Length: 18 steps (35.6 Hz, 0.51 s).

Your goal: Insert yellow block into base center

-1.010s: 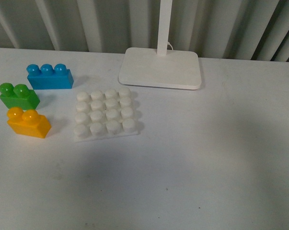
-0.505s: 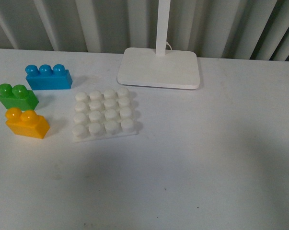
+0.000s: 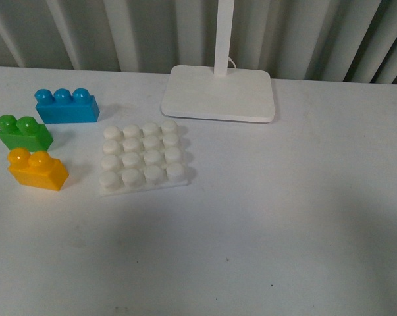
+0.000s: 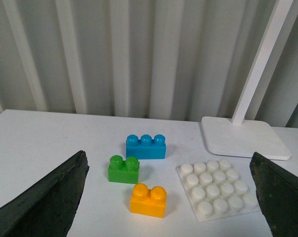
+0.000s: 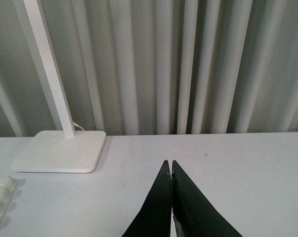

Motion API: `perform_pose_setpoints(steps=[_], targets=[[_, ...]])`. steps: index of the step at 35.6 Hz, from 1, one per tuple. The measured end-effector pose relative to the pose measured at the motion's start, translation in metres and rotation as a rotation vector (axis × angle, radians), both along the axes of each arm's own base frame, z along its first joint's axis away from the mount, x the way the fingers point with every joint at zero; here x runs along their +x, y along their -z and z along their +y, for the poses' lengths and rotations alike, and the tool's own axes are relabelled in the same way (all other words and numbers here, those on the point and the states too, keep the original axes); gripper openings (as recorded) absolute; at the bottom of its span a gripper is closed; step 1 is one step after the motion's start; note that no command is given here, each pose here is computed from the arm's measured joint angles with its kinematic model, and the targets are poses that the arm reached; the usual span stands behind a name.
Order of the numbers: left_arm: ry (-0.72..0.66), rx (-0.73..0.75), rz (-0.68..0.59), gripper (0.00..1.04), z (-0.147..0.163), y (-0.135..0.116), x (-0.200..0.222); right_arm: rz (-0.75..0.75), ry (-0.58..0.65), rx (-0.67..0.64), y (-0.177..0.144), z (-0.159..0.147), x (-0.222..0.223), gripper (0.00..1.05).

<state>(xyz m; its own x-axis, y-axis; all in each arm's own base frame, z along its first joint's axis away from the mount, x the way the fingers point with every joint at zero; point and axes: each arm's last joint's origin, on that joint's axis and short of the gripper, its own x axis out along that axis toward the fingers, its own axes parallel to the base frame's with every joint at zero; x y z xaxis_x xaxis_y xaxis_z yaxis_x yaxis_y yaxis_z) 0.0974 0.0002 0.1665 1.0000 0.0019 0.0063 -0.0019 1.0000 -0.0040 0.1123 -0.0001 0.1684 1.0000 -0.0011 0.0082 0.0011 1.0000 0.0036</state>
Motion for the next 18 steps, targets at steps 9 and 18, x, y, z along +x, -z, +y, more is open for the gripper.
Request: perform_pose_setpoints(steps=[9, 18], targets=[[0.0, 0.0, 0.0, 0.98, 0.0, 0.0, 0.0, 0.014, 0.0, 0.0, 0.002, 0.0, -0.007, 0.01], [0.0, 0.0, 0.0, 0.98, 0.0, 0.0, 0.0, 0.006, 0.0, 0.0, 0.003, 0.0, -0.015, 0.01]])
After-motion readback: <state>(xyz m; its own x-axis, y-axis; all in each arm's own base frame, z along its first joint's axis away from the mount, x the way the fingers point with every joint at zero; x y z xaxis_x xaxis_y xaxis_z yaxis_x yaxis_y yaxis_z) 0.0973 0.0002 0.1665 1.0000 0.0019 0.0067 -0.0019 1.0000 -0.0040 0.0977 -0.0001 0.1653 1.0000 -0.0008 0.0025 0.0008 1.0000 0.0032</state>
